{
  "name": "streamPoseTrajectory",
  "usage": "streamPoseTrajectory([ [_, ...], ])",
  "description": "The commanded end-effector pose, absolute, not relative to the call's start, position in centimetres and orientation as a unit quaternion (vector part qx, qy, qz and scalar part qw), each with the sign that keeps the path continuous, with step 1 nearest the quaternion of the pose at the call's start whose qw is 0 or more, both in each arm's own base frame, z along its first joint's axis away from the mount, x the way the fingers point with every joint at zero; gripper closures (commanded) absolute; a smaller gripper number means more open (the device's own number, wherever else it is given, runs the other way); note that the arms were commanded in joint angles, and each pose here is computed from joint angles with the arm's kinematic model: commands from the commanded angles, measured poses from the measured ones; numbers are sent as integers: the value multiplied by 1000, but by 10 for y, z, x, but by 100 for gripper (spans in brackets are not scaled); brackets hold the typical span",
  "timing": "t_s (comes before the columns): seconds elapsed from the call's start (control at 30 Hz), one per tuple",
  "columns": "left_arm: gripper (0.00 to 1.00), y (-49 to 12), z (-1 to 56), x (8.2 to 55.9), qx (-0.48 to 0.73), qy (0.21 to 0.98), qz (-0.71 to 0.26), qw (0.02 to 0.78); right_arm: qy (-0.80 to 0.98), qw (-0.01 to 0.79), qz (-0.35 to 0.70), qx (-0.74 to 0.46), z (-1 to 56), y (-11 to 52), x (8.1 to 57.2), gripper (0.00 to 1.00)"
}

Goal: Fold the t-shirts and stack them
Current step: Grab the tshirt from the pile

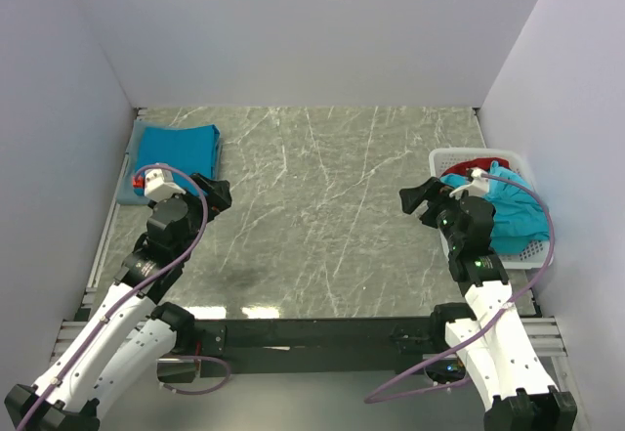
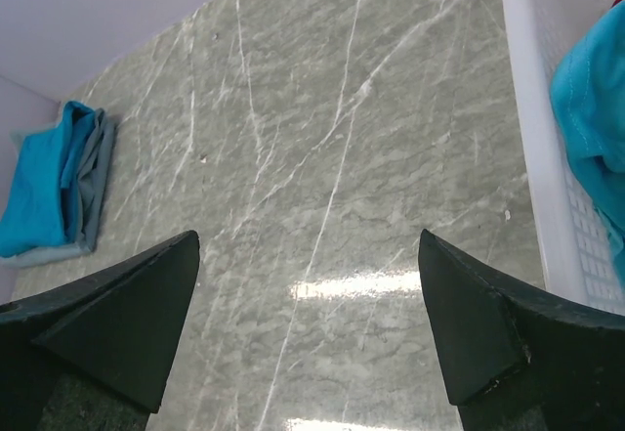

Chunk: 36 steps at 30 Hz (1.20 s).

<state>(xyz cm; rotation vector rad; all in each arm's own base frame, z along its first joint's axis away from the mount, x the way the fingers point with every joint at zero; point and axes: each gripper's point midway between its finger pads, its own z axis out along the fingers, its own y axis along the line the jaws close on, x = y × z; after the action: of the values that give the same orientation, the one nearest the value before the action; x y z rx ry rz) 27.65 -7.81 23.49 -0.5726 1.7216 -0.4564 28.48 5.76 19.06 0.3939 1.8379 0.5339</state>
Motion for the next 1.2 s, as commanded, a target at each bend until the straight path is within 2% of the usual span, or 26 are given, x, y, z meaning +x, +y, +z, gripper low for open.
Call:
streamPoseTrajectory([
  [0.0,1,-77,239,279,-258,733,-200,597,753,592,223,180,219,50,290,1],
  [0.2,1,-72,238,279,-281,725,-197,597,755,590,187,218,220,34,294,1],
  [0.47,0,-73,240,281,-291,726,-198,591,782,540,83,298,203,-3,300,1],
  [0.87,1,-91,241,282,-239,735,-229,592,772,505,-49,383,197,-64,313,0],
  [1.17,0,-86,223,282,-246,757,-196,572,797,434,-47,419,155,-95,342,0],
])
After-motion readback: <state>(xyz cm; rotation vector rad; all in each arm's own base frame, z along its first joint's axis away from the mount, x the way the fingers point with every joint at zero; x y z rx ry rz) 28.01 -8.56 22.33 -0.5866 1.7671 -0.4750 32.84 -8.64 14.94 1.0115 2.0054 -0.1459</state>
